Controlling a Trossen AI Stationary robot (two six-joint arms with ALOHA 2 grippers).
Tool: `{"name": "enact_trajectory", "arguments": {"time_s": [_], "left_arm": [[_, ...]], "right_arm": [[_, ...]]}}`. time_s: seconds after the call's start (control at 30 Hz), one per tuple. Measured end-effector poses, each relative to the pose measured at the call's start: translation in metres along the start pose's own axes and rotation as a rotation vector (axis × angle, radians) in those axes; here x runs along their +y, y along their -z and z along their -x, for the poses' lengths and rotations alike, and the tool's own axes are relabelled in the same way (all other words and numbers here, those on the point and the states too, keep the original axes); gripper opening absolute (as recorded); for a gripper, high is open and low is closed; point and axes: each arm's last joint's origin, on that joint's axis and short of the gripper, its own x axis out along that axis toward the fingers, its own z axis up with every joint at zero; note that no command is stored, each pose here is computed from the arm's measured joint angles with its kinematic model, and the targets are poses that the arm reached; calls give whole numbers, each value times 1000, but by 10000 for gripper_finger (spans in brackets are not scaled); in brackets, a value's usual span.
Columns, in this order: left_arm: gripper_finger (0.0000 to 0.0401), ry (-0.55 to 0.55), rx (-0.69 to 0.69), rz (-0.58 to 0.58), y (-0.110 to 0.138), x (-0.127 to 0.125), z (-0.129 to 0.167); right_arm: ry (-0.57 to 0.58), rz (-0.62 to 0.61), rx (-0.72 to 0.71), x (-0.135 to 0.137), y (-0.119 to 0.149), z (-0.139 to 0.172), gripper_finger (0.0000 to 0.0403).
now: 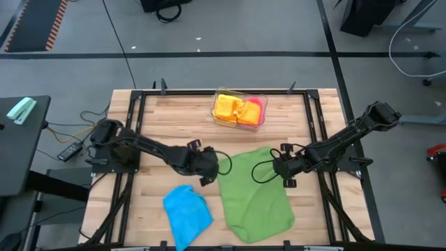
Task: Fold microfiber towels
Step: Fold the green microfiber cloth
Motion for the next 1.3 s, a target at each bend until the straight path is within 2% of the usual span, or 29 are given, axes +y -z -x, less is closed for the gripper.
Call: {"name": "enact_trajectory", "arguments": {"time_s": [0.3,0.37,0.53,0.8,1.0,1.1,1.2,1.3], "left_arm": [[195,196,-27,148,11,13,-43],[214,249,-56,177,12,14,-50],[227,263,-74,249,19,20,-62],[189,296,-154,295,19,20,-66],[146,245,-137,294,23,17,-78],[123,221,-117,256,24,13,-89],[93,214,-129,239,19,9,-92],[45,219,-140,195,15,8,-92]], "right_arm": [[-9,2,-21,1,-2,0,151],[-10,2,-25,1,-3,0,151],[-14,8,-37,1,-4,0,151],[-14,14,-49,2,-5,0,151],[-19,12,-62,2,-6,0,151],[-15,18,-69,2,-7,1,151],[-1,28,-75,2,-7,1,151],[26,54,-87,1,-7,1,151]]}}
